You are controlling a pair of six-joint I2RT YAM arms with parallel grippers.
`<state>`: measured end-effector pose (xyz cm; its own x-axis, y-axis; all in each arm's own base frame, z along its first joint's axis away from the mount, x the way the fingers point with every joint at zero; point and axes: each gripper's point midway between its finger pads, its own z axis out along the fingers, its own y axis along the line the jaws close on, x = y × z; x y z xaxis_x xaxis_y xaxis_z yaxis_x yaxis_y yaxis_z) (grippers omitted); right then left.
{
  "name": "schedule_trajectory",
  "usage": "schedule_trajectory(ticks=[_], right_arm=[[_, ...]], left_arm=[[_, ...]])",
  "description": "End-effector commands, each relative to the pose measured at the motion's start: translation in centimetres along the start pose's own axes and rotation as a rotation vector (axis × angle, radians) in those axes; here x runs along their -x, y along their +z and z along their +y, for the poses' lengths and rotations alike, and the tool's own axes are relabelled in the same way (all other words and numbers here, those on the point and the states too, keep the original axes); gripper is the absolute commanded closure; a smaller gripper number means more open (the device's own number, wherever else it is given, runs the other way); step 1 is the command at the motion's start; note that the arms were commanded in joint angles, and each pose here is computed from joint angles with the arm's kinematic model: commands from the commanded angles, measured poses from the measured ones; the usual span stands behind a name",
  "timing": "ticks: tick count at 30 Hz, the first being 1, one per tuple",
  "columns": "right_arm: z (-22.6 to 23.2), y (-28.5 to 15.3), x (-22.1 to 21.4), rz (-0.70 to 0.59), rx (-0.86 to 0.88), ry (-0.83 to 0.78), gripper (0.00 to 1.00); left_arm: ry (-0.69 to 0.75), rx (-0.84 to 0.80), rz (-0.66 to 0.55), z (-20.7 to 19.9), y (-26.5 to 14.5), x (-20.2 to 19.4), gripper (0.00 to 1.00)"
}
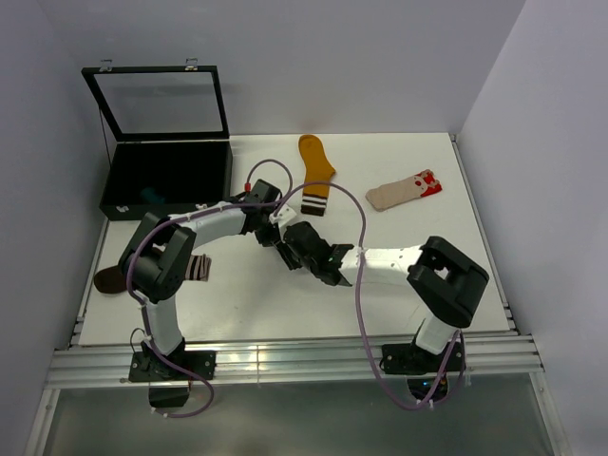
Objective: Roll the socks
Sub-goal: Roll the sock at the center of the board.
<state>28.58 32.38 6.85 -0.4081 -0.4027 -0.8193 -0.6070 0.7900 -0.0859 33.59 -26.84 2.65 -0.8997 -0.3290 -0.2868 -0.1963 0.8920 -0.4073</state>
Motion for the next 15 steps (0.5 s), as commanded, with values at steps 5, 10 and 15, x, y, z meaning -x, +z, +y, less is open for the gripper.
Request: schedule_trajectory(ticks=[5,10,15], right_arm=[[0.6,1.2,-1.0,0.001,-0.018,-0.078,0.53],[0.3,1.5,-3.0,0.046,-0.038,-0.081,0.54],[-0.4,2.3,-6.4,0.146,-0.091,-0.07,0.55]], left_arm=[[0.033,0.058,0.029,1.4,0.6,-0.6,0.67],[0.032,0.051,0.027,1.2,0.6,-0.5,0.67],[0.032,0.044,0.021,0.9,0.4,-0.3,0.67]])
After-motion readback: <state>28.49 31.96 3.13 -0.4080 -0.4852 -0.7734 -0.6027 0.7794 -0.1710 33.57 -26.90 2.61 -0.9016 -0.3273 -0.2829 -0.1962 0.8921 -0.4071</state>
